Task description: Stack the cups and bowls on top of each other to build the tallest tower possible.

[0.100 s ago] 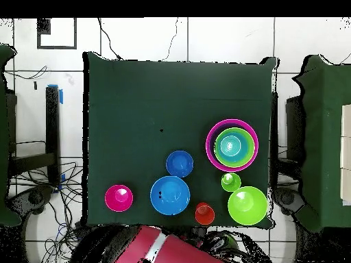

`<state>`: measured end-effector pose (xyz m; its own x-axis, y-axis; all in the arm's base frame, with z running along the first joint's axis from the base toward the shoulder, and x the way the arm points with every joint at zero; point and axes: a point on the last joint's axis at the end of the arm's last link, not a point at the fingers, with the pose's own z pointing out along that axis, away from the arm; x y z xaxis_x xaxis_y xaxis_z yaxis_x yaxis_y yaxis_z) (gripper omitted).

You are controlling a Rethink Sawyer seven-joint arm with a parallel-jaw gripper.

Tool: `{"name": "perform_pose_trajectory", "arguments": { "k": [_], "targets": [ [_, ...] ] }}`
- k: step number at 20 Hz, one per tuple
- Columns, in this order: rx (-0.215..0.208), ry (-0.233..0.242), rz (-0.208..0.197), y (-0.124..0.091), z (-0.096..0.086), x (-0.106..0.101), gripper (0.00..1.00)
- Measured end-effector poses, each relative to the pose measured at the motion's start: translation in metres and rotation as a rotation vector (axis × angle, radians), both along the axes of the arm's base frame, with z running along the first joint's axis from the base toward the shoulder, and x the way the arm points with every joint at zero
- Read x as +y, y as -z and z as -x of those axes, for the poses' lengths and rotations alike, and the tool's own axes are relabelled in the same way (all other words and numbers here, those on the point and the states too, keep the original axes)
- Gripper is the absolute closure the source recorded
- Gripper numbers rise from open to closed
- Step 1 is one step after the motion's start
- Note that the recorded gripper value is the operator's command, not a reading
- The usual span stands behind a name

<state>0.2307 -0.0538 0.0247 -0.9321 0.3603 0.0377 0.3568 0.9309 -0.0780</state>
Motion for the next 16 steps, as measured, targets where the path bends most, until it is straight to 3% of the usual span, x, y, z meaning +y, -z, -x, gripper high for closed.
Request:
{"name": "perform_pose_trajectory", "arguments": {
  "k": [5,16],
  "targets": [
    [0.007,0.036,0.006,-0.003,-0.008,-0.008,0.00],
    [-0.028,0.086,-0.021,0.001,-0.037,-0.021,0.00]
  ]
}}
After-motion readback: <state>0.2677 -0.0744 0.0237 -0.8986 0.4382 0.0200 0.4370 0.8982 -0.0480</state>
